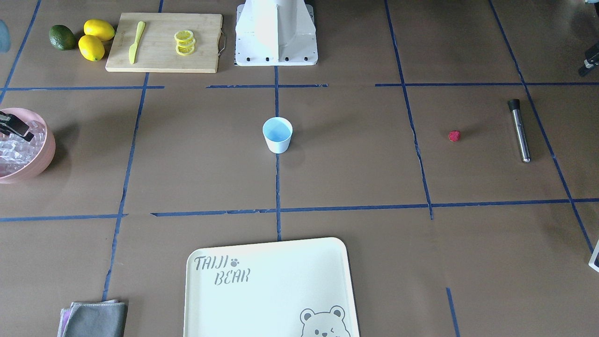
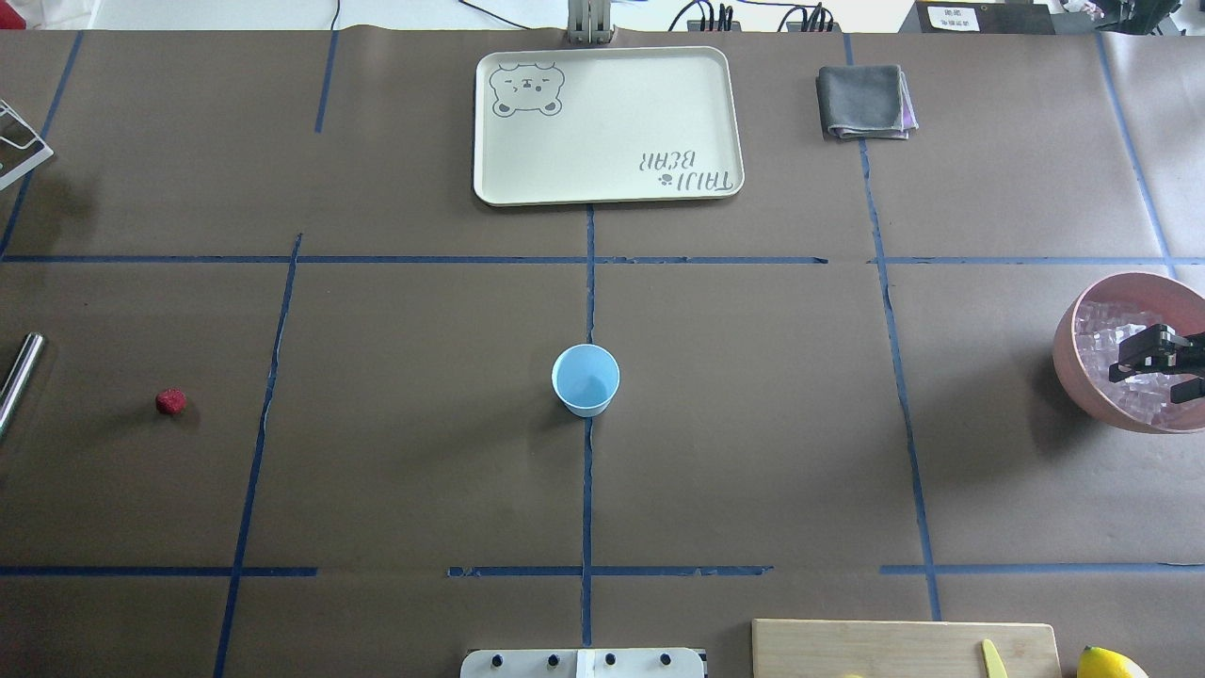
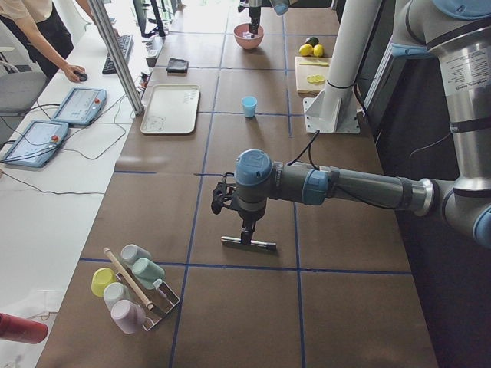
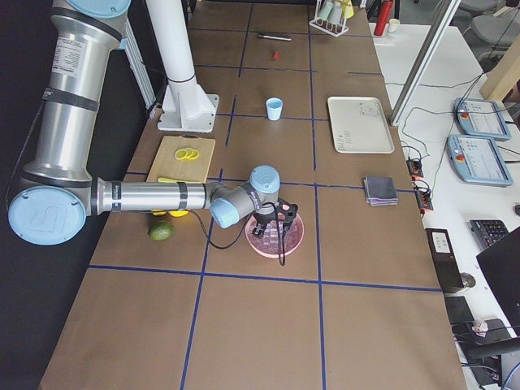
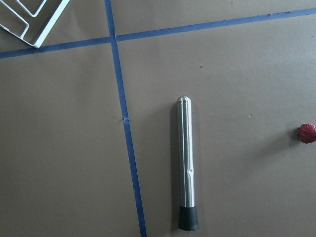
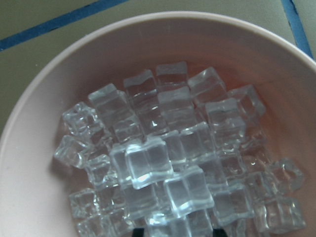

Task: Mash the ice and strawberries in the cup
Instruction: 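Lower the right gripper into the pink bowl and grasp an ice cube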

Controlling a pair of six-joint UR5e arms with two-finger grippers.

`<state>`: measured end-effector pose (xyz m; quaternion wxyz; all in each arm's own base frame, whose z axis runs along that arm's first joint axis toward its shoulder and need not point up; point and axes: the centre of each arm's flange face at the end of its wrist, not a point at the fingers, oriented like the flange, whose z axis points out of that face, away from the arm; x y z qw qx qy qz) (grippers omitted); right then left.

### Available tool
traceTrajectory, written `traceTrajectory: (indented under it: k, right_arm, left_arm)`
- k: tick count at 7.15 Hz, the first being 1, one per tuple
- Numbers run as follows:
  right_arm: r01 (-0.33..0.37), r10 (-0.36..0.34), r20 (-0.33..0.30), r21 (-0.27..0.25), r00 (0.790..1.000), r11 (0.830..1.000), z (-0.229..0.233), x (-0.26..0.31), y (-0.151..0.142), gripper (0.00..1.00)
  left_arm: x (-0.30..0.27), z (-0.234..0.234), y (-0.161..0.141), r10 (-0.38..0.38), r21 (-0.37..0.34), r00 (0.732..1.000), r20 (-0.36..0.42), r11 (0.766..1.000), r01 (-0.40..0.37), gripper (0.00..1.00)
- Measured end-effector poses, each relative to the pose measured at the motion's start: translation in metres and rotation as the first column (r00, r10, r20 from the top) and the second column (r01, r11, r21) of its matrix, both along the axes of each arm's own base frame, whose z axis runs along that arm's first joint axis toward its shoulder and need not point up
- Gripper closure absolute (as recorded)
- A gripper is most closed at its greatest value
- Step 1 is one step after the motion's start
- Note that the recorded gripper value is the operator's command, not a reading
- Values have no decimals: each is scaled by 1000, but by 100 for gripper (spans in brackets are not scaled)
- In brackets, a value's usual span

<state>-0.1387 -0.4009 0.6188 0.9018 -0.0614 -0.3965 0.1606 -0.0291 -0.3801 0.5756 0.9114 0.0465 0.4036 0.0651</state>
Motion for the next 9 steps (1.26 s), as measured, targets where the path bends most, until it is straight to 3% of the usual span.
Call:
traceTrajectory:
  k: [1, 2, 3, 4, 6, 9]
  right_arm:
    - [-5, 5, -4, 8, 1000, 1000, -2, 1, -1, 54]
    - [-9, 9, -10, 16, 1000, 1000, -3, 2, -1, 60]
    - [-12, 12, -15, 21, 1000, 1000, -4, 3, -1, 90]
    - [-14, 14, -18, 25, 1000, 1000, -5, 4, 0, 100]
    - [-17, 17, -12, 45, 1000, 999, -15, 6, 2, 100]
    - [-21, 8, 78, 164, 997, 986, -101, 8, 15, 100]
  left_arm:
    - [0, 0, 0, 0, 0, 1000, 0, 1000, 0, 0]
    - [0, 0, 0, 0, 0, 1000, 0, 1000, 0, 0]
    - [0, 0, 0, 0, 0, 1000, 0, 1000, 0, 0]
    - [0, 0, 0, 0, 0, 1000, 0, 1000, 0, 0]
    - [0, 0, 0, -1, 0, 1000, -1, 1000, 1, 0]
    - [0, -1, 0, -1, 1, 1000, -2, 1000, 1, 0]
